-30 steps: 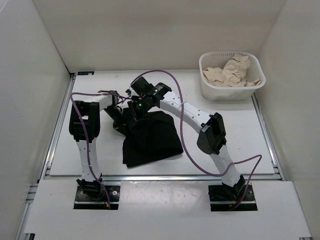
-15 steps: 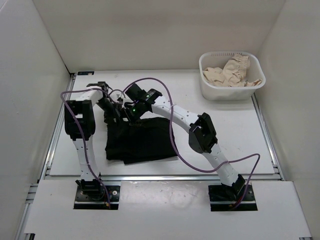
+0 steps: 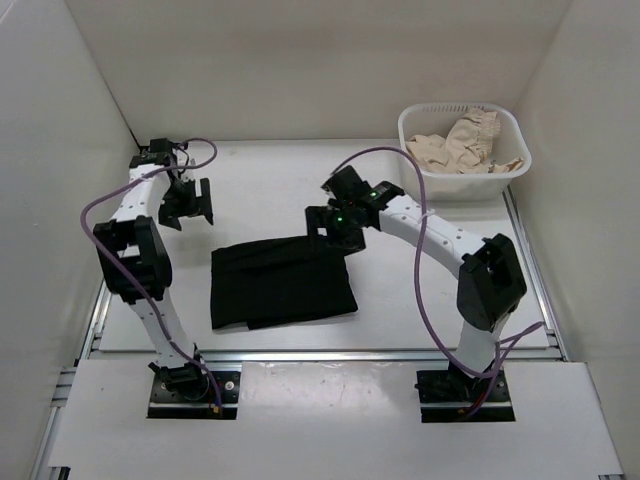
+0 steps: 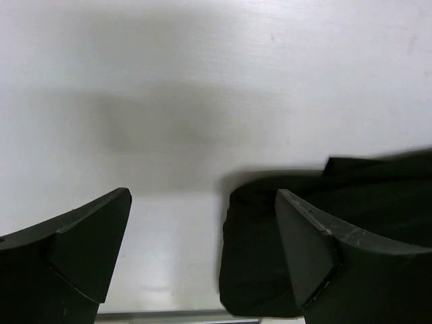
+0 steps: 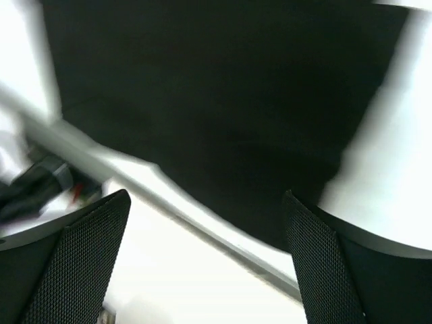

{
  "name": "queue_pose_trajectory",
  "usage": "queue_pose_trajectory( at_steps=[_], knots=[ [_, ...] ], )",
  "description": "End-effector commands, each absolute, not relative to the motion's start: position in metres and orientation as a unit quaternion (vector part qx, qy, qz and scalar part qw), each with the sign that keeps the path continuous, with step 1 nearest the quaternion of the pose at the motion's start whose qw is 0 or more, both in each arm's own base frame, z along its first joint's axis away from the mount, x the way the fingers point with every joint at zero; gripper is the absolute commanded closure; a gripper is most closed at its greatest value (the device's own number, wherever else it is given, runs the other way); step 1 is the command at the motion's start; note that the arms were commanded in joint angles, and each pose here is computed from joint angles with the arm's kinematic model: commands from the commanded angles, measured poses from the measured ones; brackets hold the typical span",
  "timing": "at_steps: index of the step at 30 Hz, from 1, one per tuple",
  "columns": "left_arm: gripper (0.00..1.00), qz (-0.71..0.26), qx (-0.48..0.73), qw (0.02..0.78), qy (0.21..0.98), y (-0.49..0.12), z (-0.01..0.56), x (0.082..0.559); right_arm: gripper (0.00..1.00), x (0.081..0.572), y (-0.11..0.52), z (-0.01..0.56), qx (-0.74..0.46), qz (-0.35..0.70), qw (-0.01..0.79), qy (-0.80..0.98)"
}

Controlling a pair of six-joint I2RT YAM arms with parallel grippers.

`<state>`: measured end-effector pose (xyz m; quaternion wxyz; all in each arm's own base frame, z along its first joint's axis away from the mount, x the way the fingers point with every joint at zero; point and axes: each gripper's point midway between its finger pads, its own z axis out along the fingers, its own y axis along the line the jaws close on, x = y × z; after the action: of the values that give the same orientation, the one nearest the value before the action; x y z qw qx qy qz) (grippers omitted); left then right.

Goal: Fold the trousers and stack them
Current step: Fold the trousers

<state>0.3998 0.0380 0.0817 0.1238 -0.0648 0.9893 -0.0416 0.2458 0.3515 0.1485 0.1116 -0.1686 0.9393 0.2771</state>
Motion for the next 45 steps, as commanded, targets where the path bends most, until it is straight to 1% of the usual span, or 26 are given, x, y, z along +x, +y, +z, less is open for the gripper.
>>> queue_pose_trajectory(
  at_steps=[1,3,4,7,8,10,11,12,13,15,16,17,18,19,22,25,28,32,34,36,37,39,41,42,44,45],
  knots=[
    [0.00,-0.024,-0.061,0.170,0.983,0.039,0.125,0.378,0.03,0.266,0.311,0.127,-0.121,0.202,0.146,0.961],
    [0.00,-0.019,-0.063,0.149,0.987,0.038,0.119,0.355,0.01,0.257,0.295,0.109,-0.119,0.185,0.134,0.966],
    [0.00,-0.022,-0.065,0.110,0.992,0.035,0.098,0.332,0.01,0.254,0.292,0.099,-0.119,0.182,0.130,0.967],
    [0.00,-0.026,-0.066,0.063,0.995,0.031,0.069,0.304,0.01,0.254,0.291,0.077,-0.106,0.216,0.126,0.963],
    [0.00,-0.027,-0.067,0.038,0.997,0.029,0.054,0.291,0.01,0.266,0.297,0.077,-0.095,0.237,0.146,0.956],
    [0.00,-0.039,-0.072,0.029,0.996,0.028,0.039,0.290,0.01,0.264,0.300,0.059,-0.084,0.254,0.129,0.955],
    [0.00,-0.057,-0.072,0.024,0.996,0.022,0.036,0.290,0.01,0.274,0.306,0.059,-0.083,0.275,0.142,0.947],
    [0.00,-0.069,-0.072,0.018,0.995,0.018,0.033,0.289,0.04,0.271,0.309,0.051,-0.086,0.283,0.132,0.946],
    [0.03,-0.081,-0.072,0.010,0.994,0.014,0.026,0.290,0.13,0.270,0.313,0.048,-0.084,0.294,0.127,0.944],
    [0.16,-0.110,-0.072,0.015,0.991,0.005,0.026,0.303,0.30,0.277,0.315,0.049,-0.072,0.318,0.135,0.936],
    [0.32,-0.118,-0.073,0.007,0.990,0.003,0.020,0.306,0.49,0.273,0.307,0.039,-0.049,0.318,0.122,0.939],
    [0.38,-0.127,-0.072,0.009,0.989,0.001,0.019,0.312,0.60,0.274,0.303,0.033,-0.033,0.320,0.120,0.939],
    [0.42,-0.140,-0.065,0.022,0.988,-0.005,0.024,0.325,0.70,0.279,0.304,0.042,-0.023,0.340,0.138,0.930],
    [0.44,-0.145,-0.065,0.024,0.987,-0.006,0.023,0.330,0.83,0.276,0.290,0.031,0.014,0.336,0.128,0.933],
    [0.44,-0.167,-0.054,0.030,0.984,-0.018,0.022,0.349,0.93,0.282,0.267,0.026,0.065,0.331,0.146,0.930],
    [0.34,-0.183,-0.039,0.043,0.981,-0.030,0.024,0.370,1.00,0.289,0.252,0.023,0.100,0.318,0.161,0.929],
    [0.23,-0.200,-0.023,0.060,0.978,-0.043,0.034,0.387,1.00,0.294,0.236,0.021,0.118,0.305,0.165,0.930],
    [0.15,-0.194,-0.024,0.057,0.979,-0.041,0.043,0.380,0.88,0.302,0.227,0.018,0.078,0.280,0.150,0.945],
    [0.12,-0.189,-0.025,0.054,0.980,-0.040,0.052,0.371,0.72,0.310,0.228,0.026,0.042,0.273,0.159,0.948],
    [0.08,-0.184,-0.032,0.048,0.981,-0.035,0.055,0.361,0.40,0.309,0.223,0.031,0.028,0.265,0.149,0.952],
    [0.06,-0.183,-0.043,0.064,0.980,-0.025,0.065,0.361,0.16,0.310,0.217,0.037,0.013,0.261,0.156,0.953],
    [0.00,-0.171,-0.058,0.068,0.981,-0.012,0.075,0.353,0.01,0.309,0.203,0.062,0.010,0.251,0.169,0.953],
    [0.00,-0.132,-0.077,0.100,0.983,0.014,0.093,0.350,0.01,0.311,0.185,0.093,-0.003,0.218,0.201,0.955],
    [0.00,-0.114,-0.085,0.101,0.985,0.024,0.094,0.343,0.01,0.296,0.165,0.098,0.009,0.186,0.171,0.967],
    [0.00,-0.071,-0.104,0.136,0.983,0.049,0.113,0.340,0.01,0.297,0.149,0.136,0.008,0.162,0.193,0.968],
    [0.00,-0.028,-0.115,0.144,0.982,0.067,0.116,0.336,0.01,0.281,0.129,0.141,0.025,0.129,0.168,0.977]
  ],
)
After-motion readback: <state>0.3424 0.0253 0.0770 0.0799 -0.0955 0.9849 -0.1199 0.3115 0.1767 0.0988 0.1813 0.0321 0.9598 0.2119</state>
